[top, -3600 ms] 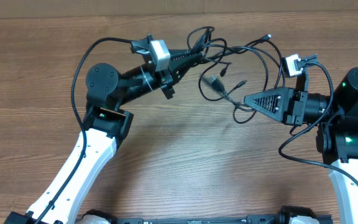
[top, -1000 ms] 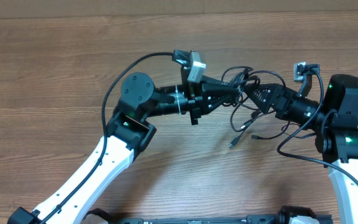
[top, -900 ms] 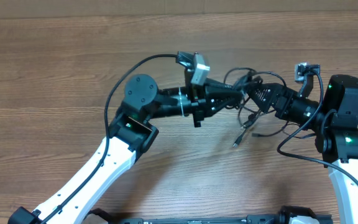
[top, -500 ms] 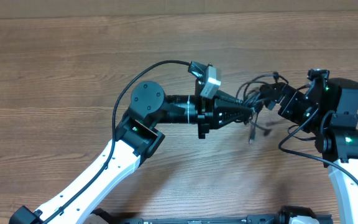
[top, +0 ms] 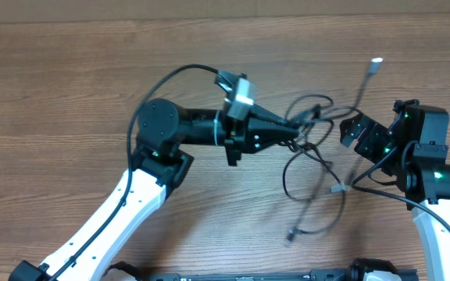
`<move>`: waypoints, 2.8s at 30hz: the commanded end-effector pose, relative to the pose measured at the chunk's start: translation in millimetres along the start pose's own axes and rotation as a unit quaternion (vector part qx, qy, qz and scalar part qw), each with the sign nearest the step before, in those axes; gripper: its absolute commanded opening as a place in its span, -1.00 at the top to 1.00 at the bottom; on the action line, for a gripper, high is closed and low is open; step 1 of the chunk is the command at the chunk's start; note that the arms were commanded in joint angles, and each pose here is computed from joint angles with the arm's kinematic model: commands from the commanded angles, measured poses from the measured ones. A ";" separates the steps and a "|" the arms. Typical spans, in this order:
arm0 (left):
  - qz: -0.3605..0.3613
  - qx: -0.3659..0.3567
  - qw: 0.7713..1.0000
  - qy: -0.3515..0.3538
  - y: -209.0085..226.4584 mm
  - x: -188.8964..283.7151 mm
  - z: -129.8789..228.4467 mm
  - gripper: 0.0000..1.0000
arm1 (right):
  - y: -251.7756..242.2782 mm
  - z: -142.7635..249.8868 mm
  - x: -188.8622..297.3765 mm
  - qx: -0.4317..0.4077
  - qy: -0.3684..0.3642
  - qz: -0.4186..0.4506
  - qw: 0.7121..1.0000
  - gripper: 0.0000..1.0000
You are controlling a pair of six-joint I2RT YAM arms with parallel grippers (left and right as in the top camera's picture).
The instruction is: Untangle cables
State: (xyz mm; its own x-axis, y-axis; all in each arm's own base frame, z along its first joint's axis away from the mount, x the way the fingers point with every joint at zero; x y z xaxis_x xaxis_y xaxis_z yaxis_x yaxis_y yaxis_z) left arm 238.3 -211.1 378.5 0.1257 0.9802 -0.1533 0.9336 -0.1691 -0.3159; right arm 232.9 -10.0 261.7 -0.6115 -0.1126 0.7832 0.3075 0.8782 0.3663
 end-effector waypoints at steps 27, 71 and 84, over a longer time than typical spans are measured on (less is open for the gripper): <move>-0.055 -0.231 0.970 0.055 27.4 33.3 11.7 0.92 | 70.2 9.0 49.4 0.170 0.088 -0.555 0.810 -1.00; 0.045 -0.363 0.927 0.079 30.7 -20.4 55.0 0.59 | 83.7 -13.1 64.6 0.090 0.131 -0.583 0.797 0.72; -0.003 -0.327 0.941 0.082 39.9 -11.4 50.2 0.56 | 84.9 -15.5 65.7 0.101 0.118 -0.584 0.797 0.92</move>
State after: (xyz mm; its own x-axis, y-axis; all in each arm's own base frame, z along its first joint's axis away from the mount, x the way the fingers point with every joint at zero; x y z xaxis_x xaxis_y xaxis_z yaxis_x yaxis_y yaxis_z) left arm 249.9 -240.7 313.1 0.1702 0.9852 0.0185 0.9162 -0.1651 0.3650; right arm 230.3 49.2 346.1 -0.2385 -0.9695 0.0557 -0.4726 0.1660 0.8655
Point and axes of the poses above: each gripper's point midway between its finger pads, its own x axis back along the fingers, its own y axis along the line the jaws close on, z = x × y, the point moved 10 cm from there along x, back along the fingers, and after that the axes turned 3 degrees about x, right-handed, at the moved point
